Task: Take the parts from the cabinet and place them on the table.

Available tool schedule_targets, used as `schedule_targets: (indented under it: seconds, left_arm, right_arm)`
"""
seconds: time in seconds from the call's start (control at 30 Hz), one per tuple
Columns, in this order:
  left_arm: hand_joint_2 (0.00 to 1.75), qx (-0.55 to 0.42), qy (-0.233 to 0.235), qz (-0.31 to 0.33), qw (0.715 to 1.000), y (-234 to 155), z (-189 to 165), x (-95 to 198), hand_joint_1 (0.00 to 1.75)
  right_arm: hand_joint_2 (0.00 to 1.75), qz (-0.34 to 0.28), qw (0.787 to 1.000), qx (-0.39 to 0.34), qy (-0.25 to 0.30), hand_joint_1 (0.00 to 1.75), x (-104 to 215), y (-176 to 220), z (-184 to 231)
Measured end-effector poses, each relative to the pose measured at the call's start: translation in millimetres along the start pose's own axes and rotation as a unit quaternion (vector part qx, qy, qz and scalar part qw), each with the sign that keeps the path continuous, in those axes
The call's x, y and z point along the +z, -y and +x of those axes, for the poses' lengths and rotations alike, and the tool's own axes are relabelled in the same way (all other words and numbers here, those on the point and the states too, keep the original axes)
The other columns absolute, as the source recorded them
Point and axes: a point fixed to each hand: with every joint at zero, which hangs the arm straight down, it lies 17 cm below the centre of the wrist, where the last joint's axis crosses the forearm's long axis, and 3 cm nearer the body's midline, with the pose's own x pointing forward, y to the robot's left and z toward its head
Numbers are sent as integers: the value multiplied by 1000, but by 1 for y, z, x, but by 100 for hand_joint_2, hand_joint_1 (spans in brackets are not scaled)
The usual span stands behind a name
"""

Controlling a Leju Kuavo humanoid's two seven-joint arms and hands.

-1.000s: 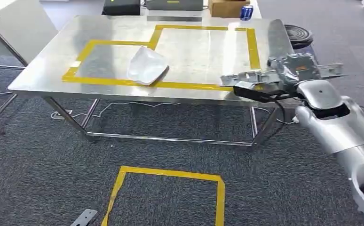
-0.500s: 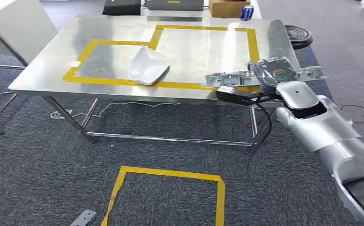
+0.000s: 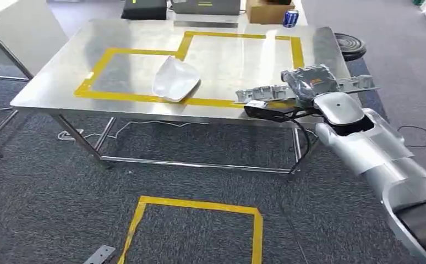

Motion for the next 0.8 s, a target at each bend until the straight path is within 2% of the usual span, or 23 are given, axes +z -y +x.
schedule_targets:
  seconds: [0.23,0.43,0.6,0.8]
  left_arm:
    - [175,0,-21,5,1000,-1,-12,1,0]
    - [175,1,-24,8,1000,-2,-10,0,0]
    - [175,12,-58,7,998,-2,-30,3,0]
    - [175,22,-81,-18,996,10,-48,8,0]
  right_arm:
    - [175,28,999,-10,15,175,2,-20,18]
    - [175,20,999,-14,25,175,-1,-10,30]
    - [175,63,997,-32,34,175,21,-67,46]
    - [175,75,996,-43,36,175,28,-84,49]
